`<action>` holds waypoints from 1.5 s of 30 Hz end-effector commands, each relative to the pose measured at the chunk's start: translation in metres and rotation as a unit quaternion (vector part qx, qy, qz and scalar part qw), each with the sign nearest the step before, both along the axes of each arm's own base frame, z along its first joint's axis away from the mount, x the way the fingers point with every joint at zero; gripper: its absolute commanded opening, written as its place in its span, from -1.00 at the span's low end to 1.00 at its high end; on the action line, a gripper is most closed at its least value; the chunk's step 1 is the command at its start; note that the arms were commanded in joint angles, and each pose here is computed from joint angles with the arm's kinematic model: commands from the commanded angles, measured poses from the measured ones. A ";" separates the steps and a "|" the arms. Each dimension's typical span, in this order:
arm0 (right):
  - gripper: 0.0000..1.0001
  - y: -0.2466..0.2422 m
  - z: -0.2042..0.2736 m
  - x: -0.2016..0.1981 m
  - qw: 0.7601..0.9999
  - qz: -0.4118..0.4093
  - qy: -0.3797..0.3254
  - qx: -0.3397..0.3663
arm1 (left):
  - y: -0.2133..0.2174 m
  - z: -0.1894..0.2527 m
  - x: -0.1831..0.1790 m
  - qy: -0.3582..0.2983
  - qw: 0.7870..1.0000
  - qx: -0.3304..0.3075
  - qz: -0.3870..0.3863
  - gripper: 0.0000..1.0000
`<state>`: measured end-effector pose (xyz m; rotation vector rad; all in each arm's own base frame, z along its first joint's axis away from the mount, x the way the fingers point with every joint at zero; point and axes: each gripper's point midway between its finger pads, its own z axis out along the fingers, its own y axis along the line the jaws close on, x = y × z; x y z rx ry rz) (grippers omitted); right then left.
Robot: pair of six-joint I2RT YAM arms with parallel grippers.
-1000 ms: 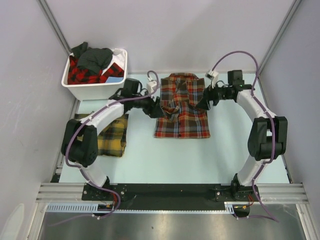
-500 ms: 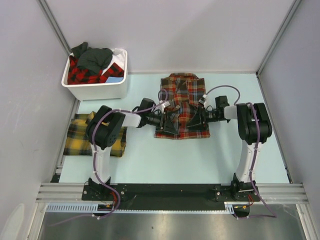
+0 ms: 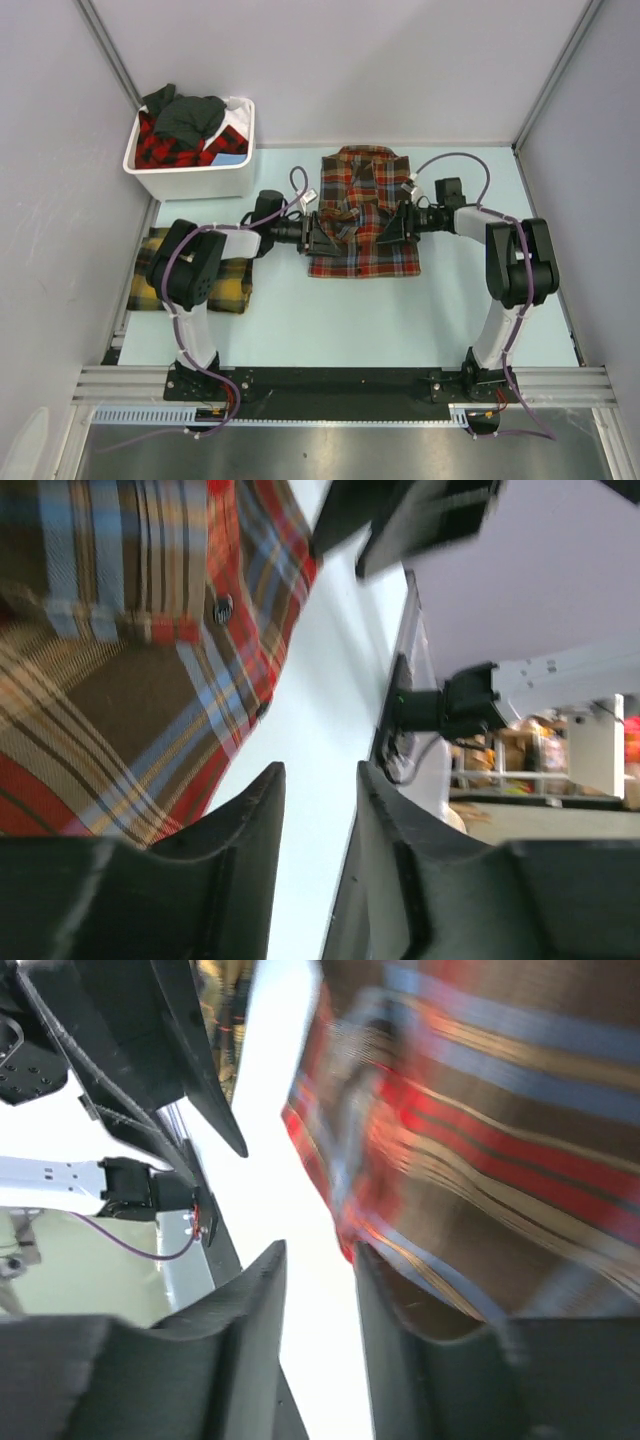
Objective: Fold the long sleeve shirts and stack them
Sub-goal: Fold the shirt
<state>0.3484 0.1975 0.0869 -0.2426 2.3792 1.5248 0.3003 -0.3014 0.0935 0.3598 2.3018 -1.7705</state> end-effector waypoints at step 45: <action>0.47 0.020 0.048 -0.018 0.998 0.056 -0.039 0.002 | -0.018 0.072 0.025 -0.106 0.994 -0.023 0.007 0.74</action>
